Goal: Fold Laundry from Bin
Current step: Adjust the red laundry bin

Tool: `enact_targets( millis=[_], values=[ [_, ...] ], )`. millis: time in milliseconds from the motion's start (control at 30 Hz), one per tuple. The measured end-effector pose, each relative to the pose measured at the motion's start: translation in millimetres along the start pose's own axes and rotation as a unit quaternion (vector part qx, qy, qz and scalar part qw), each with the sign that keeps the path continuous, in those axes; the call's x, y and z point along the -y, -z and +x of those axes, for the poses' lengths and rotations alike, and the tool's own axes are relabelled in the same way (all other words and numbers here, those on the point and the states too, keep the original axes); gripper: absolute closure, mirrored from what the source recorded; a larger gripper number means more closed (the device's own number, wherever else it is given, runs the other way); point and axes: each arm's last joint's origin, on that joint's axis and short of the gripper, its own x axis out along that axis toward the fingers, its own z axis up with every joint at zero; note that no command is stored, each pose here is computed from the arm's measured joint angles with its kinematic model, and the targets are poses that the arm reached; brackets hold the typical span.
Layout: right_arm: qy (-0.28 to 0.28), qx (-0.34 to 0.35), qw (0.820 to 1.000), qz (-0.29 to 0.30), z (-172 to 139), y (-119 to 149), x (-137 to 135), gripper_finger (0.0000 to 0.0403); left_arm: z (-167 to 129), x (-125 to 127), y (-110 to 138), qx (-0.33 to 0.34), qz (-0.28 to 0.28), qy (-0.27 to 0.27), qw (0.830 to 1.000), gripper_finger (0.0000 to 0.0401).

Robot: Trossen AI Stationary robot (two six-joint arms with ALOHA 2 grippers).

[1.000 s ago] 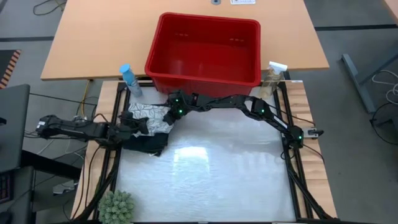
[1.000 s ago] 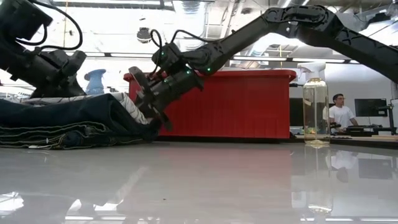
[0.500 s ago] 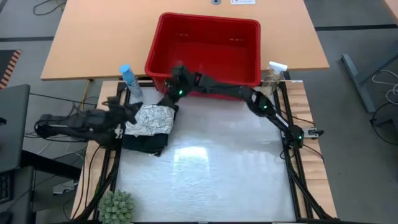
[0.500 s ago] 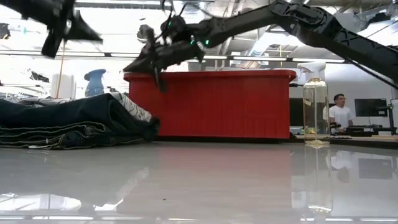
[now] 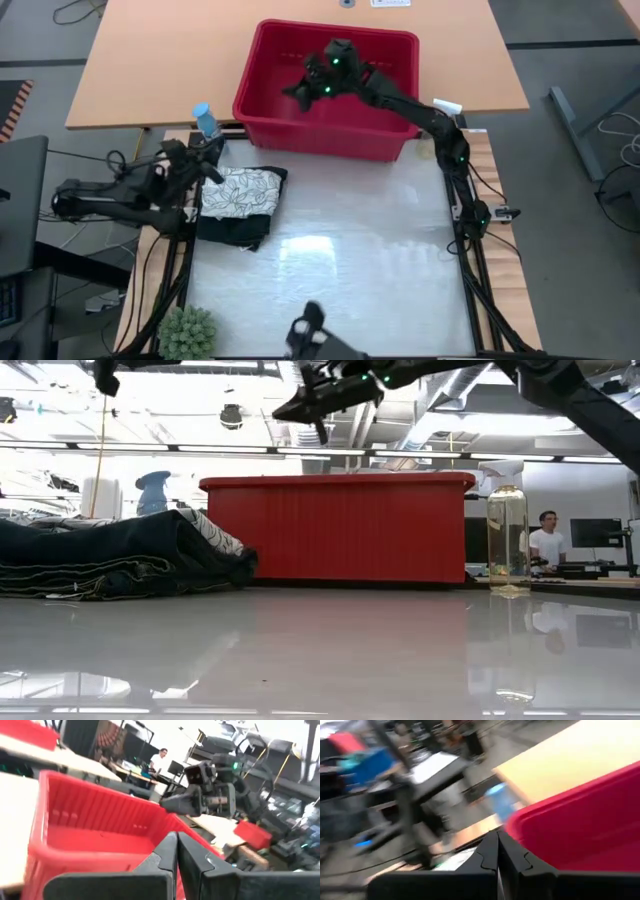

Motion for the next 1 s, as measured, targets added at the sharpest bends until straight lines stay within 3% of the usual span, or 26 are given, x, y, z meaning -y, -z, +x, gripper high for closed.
enact_targets(
  millis=[133,267,367,433,567,833,1000],
  values=[
    [0.095,0.026,0.994,-0.046,-13,-9,19,0.038,17,9,6,0.017,0.056,-0.015,0.998,0.0401],
    [0.189,0.01,0.98,-0.06,-11,0,55,0.0383,42,8,8,0.059,0.096,-0.053,0.992,0.0401],
    [0.237,-0.016,0.97,-0.044,-5,14,82,0.0379,64,2,3,0.085,0.139,-0.031,0.986,0.0401],
    [0.247,-0.045,0.968,-0.026,-1,26,95,0.0379,79,-1,-3,0.09,0.16,-0.011,0.983,0.0401],
    [0.254,-0.117,0.96,-0.013,5,47,103,0.0383,113,-11,-16,0.091,0.166,-0.021,0.982,0.0401],
    [0.217,-0.223,0.945,-0.102,15,68,73,0.0381,204,-22,-23,0.003,0.141,0.052,0.989,0.0399],
    [0.199,-0.257,0.936,-0.134,18,74,60,0.0381,261,-24,-13,-0.057,0.177,0.061,0.981,0.0385]
  ],
)
